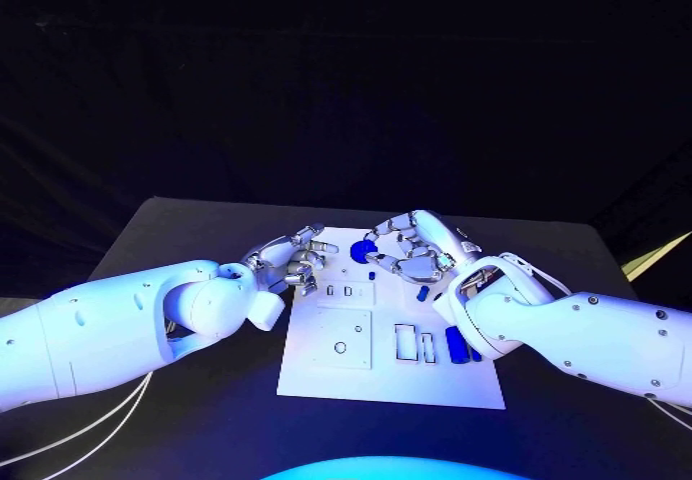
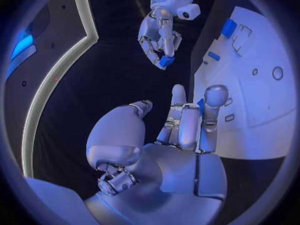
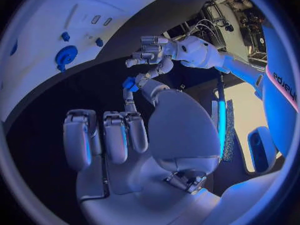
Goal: Assemble the parts on the task board
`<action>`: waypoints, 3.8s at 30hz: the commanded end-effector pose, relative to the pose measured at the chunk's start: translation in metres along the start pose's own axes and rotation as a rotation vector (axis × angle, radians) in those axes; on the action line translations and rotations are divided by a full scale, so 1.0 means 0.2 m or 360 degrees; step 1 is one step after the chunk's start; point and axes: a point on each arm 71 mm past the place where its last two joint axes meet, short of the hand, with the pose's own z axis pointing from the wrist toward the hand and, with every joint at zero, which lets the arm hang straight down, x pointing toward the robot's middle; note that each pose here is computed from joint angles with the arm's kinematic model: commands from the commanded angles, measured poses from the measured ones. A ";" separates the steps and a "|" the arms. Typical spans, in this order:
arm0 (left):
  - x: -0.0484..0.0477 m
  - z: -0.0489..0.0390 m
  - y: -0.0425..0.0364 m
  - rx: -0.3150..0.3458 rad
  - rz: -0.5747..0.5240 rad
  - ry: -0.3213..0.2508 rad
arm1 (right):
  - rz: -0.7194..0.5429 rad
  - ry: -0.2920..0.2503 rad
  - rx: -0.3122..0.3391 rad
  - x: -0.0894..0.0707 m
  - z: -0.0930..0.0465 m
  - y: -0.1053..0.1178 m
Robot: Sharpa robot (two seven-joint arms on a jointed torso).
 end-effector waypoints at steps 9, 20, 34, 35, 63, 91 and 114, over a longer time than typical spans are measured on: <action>0.119 0.070 0.107 -0.0044 -0.0181 0.0146 | 0.0077 -0.0014 -0.0027 0.02 -0.04 0.03; 0.203 0.099 0.120 -0.0056 -0.0244 0.0267 | 0.0108 0.0005 -0.0032 0.05 -0.04 0.05; 0.222 0.101 0.112 -0.0034 -0.0292 0.0317 | 0.0117 0.0015 -0.0035 0.07 -0.04 0.05; 0.219 0.099 0.111 -0.0033 -0.0294 0.0321 | 0.0116 0.0014 -0.0035 0.07 -0.04 0.05; 0.182 0.086 0.107 -0.0035 -0.0297 0.0323 | 0.0111 0.0012 -0.0036 0.07 -0.03 0.04; 0.143 0.076 0.105 -0.0037 -0.0277 0.0284 | 0.0101 0.0002 -0.0016 0.06 -0.04 0.02; 0.141 0.076 0.110 -0.0059 -0.0261 0.0272 | 0.0118 -0.0015 -0.0048 0.07 -0.04 0.04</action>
